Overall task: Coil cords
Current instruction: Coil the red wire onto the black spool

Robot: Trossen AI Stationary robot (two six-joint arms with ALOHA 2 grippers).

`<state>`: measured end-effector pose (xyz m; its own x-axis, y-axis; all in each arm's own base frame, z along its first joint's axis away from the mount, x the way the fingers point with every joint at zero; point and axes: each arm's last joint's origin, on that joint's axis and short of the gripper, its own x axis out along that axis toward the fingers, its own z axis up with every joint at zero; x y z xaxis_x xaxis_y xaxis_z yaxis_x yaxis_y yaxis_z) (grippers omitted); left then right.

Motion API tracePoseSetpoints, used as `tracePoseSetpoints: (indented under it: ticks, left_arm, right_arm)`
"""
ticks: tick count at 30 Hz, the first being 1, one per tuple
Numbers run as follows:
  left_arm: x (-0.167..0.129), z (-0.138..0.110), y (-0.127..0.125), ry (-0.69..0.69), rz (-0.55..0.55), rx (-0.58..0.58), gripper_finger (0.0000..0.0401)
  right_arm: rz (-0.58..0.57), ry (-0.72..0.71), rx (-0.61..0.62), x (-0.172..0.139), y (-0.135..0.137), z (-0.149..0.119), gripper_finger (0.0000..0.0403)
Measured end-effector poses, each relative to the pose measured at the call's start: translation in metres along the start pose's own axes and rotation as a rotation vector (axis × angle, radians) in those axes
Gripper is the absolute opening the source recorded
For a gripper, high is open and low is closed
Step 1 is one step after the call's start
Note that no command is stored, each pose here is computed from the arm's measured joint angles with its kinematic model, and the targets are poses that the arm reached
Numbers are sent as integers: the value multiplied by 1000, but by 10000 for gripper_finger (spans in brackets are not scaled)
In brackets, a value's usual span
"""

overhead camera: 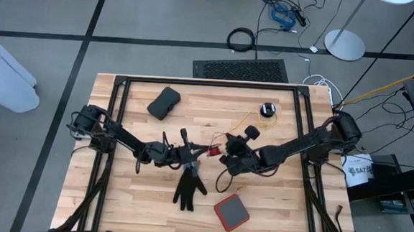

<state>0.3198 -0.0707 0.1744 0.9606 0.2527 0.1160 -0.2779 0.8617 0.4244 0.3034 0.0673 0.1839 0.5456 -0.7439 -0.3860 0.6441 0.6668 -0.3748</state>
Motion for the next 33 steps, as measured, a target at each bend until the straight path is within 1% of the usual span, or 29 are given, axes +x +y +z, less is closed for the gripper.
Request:
tracePoseSetpoints:
  ticks: [4,8,13,22,28,33]
  left_arm:
    - [0,0,1,4,8,-3,0]
    - [0,0,1,6,15,-4,0]
    - [0,-1,2,19,38,-3,0]
    - [0,2,3,-4,52,-19,0]
    - [0,8,7,-64,83,-59,0]
    - [0,15,8,-154,49,-90,0]
  right_arm:
    - [-1,-7,17,-15,-14,7,0]
    - [19,-17,16,-29,-19,9,0]
    - [6,0,33,-43,-27,3,0]
    - [12,36,58,-56,-28,-10,0]
    - [11,39,60,-56,-28,-10,0]
    - [18,33,80,-55,-27,-8,0]
